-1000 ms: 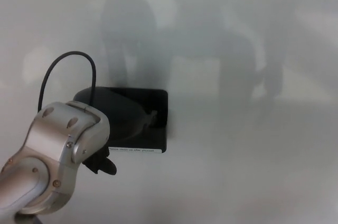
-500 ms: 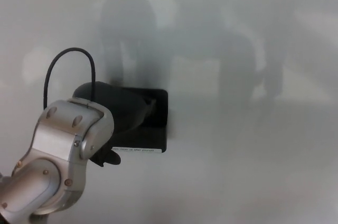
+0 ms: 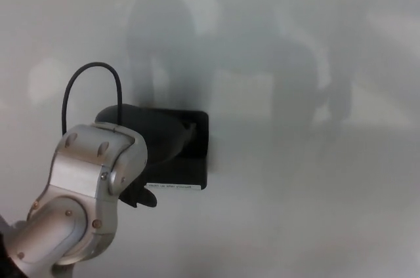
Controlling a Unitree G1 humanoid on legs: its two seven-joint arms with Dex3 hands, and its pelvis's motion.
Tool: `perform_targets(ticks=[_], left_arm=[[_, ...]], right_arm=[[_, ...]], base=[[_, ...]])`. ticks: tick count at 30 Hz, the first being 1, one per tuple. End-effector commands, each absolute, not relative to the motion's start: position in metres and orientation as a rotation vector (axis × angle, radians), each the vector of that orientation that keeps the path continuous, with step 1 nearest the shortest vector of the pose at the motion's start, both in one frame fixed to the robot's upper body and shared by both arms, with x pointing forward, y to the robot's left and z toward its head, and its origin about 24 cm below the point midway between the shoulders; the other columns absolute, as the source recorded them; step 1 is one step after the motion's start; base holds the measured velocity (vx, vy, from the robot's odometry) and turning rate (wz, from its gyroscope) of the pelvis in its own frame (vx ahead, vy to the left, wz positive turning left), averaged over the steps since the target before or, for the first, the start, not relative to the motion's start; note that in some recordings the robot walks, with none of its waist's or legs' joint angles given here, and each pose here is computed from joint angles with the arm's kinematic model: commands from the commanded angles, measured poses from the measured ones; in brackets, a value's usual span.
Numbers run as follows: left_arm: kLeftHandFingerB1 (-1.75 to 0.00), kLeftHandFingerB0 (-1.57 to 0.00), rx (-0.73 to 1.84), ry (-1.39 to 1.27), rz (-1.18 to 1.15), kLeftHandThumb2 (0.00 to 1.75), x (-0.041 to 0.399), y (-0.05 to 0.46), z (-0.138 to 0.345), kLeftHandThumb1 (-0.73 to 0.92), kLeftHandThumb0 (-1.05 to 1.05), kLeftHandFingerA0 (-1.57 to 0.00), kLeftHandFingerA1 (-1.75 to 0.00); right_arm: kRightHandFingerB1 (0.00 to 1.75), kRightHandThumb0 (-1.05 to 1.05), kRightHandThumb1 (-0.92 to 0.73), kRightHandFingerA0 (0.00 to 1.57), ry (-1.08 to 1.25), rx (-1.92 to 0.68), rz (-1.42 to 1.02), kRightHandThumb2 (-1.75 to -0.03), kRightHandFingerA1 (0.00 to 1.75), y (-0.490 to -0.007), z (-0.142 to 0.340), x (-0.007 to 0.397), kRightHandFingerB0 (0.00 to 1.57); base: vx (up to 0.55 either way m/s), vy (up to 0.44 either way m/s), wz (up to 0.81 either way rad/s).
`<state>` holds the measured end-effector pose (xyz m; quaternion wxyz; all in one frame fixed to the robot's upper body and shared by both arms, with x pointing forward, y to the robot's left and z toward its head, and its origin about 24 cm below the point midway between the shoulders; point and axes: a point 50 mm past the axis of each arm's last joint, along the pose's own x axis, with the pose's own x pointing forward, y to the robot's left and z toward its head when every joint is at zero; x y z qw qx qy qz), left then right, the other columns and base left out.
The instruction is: A magnetic marker holder is on the left hand side of the white board, the robot put the index and middle finger into the opening of the container and pull off the magnetic holder and hand it to a human on the left hand side.
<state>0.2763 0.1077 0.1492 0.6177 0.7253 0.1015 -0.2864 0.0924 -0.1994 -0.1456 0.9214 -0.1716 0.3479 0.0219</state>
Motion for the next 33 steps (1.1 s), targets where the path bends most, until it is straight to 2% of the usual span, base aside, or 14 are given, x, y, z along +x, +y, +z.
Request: perform_targets(ticks=[1, 2, 3, 4, 5, 6, 16, 22, 23, 28, 29, 31, 32, 33], left_arm=[[-0.26, -0.11, 1.694, 0.258, -0.666, 0.57, 0.276, 0.11, 0.139, 0.52, -0.32, -0.23, -0.38], [-0.44, -0.01, 1.689, 0.263, -0.674, 0.84, 0.275, 0.11, 0.134, 0.36, -0.22, -0.39, -0.64], [-0.44, -0.01, 1.683, 0.261, -0.675, 0.84, 0.275, 0.11, 0.132, 0.36, -0.22, -0.39, -0.64], [-0.27, -0.14, 1.672, 0.263, -0.677, 0.55, 0.274, 0.11, 0.129, 0.5, -0.29, -0.39, -0.44], [-0.27, -0.14, 1.667, 0.266, -0.677, 0.55, 0.274, 0.11, 0.128, 0.5, -0.29, -0.39, -0.44], [-0.27, -0.14, 1.667, 0.271, -0.679, 0.55, 0.273, 0.109, 0.126, 0.5, -0.31, -0.3, -0.39], [-0.27, -0.14, 1.656, 0.311, -0.703, 0.56, 0.269, 0.109, 0.113, 0.52, -0.33, -0.25, -0.37], [-0.34, -0.16, 1.68, 0.34, -0.714, 0.63, 0.267, 0.107, 0.098, 0.46, -0.37, -0.21, -0.4], [-0.29, -0.21, 1.655, 0.335, -0.711, 0.56, 0.267, 0.109, 0.095, 0.54, -0.22, -0.7, -0.96], [-0.3, -0.22, 1.616, 0.331, -0.703, 0.57, 0.267, 0.112, 0.089, 0.55, -0.22, -0.76, -0.95], [-0.31, -0.27, 1.612, 0.338, -0.705, 0.59, 0.268, 0.115, 0.086, 0.59, -0.16, -0.78, -1.06], [-0.31, -0.27, 1.605, 0.347, -0.706, 0.59, 0.269, 0.118, 0.082, 0.59, -0.16, -0.78, -1.06], [-0.33, -0.39, 1.612, 0.37, -0.711, 0.61, 0.27, 0.12, 0.078, 0.73, 0.02, -0.58, -1.13], [-0.33, -0.39, 1.62, 0.398, -0.717, 0.61, 0.272, 0.123, 0.074, 0.73, 0.02, -0.58, -1.13]], right_arm=[[0.29, -0.45, -0.78, 0.79, 0.714, -0.357, 0.04, -0.67, 0.5, -0.203, -0.145, 0.091, 0.19], [0.29, -0.46, -0.78, 0.8, 0.715, -0.358, 0.043, -0.66, 0.5, -0.203, -0.145, 0.091, 0.2], [0.29, -0.46, -0.78, 0.8, 0.717, -0.358, 0.043, -0.66, 0.5, -0.203, -0.145, 0.091, 0.2], [0.29, -0.46, -0.78, 0.8, 0.718, -0.356, 0.043, -0.66, 0.51, -0.203, -0.145, 0.091, 0.2], [0.29, -0.46, -0.78, 0.8, 0.717, -0.355, 0.042, -0.66, 0.51, -0.203, -0.145, 0.091, 0.2], [0.29, -0.44, -0.78, 0.81, 0.715, -0.356, 0.042, -0.67, 0.51, -0.203, -0.145, 0.091, 0.2], [0.29, -0.44, -0.78, 0.8, 0.711, -0.357, 0.046, -0.67, 0.51, -0.202, -0.145, 0.091, 0.2], [0.29, -0.43, -0.78, 0.8, 0.716, -0.344, 0.038, -0.68, 0.51, -0.203, -0.145, 0.091, 0.2], [0.29, -0.43, -0.78, 0.8, 0.714, -0.341, 0.038, -0.66, 0.5, -0.203, -0.145, 0.091, 0.2], [0.29, -0.43, -0.78, 0.8, 0.712, -0.341, 0.036, -0.66, 0.5, -0.203, -0.145, 0.091, 0.21], [0.29, -0.44, -0.78, 0.8, 0.71, -0.346, 0.037, -0.67, 0.51, -0.202, -0.145, 0.091, 0.2], [0.29, -0.44, -0.78, 0.8, 0.707, -0.353, 0.039, -0.67, 0.51, -0.202, -0.145, 0.092, 0.2], [0.43, -0.38, -0.58, 0.71, 0.708, -0.352, 0.039, -1.01, 0.7, -0.202, -0.145, 0.092, 0.03], [0.43, -0.38, -0.58, 0.71, 0.71, -0.351, 0.039, -1.01, 0.7, -0.203, -0.145, 0.092, 0.03]], base=[[0.0, 0.0, 0.0], [0.0, 0.0, 0.0], [0.0, 0.0, 0.0], [0.0, 0.0, 0.0], [0.0, 0.0, 0.0], [0.0, 0.0, 0.0], [0.0, 0.0, 0.0], [0.0, 0.0, 0.0], [0.0, 0.0, 0.0], [0.0, 0.0, 0.0], [0.0, 0.0, 0.0], [0.0, 0.0, 0.0], [0.0, 0.0, 0.0], [0.0, 0.0, 0.0]])
